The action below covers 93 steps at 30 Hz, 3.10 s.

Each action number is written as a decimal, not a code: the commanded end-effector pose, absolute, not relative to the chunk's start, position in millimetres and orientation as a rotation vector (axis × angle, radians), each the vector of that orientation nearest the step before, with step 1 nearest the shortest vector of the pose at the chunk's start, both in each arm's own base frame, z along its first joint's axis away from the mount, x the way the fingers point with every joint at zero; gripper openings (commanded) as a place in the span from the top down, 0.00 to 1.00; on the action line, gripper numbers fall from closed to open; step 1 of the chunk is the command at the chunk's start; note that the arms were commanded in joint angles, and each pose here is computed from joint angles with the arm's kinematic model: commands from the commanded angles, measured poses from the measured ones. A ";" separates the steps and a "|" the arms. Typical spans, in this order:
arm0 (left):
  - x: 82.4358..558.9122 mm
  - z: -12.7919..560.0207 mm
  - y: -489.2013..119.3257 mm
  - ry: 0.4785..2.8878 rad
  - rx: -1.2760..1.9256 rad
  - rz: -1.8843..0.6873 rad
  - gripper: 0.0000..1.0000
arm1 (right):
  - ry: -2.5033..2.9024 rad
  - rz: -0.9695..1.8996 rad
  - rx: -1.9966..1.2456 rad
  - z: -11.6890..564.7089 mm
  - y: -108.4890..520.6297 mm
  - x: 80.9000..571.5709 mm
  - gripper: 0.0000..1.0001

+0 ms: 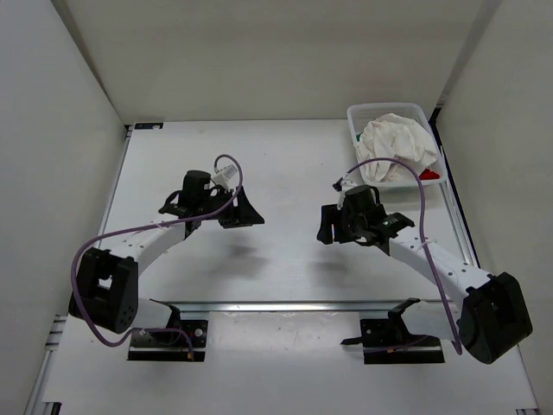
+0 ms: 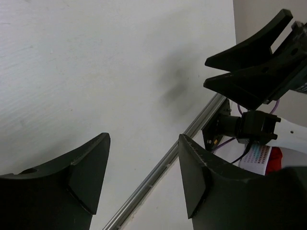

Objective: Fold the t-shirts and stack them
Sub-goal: Grab crumpled tshirt from bin with the right arm

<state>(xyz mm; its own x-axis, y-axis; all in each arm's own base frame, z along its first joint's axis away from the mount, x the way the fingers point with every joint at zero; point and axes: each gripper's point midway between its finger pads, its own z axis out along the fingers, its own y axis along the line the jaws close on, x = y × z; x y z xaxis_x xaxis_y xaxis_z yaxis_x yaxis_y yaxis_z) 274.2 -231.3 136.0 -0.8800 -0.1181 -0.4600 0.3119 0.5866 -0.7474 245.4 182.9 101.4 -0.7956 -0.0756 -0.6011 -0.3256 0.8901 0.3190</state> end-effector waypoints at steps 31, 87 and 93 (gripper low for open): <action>210.8 108.8 -302.1 2.336 0.433 -1.213 0.53 | 2.303 -0.044 0.264 178.6 -43.1 518.4 0.51; 226.3 102.2 -296.7 2.371 0.340 -1.195 0.55 | 1.768 0.555 0.095 335.1 43.9 479.0 1.00; 243.4 117.2 -279.6 2.341 0.266 -1.161 0.55 | 1.410 0.633 -0.241 521.5 143.9 408.7 1.00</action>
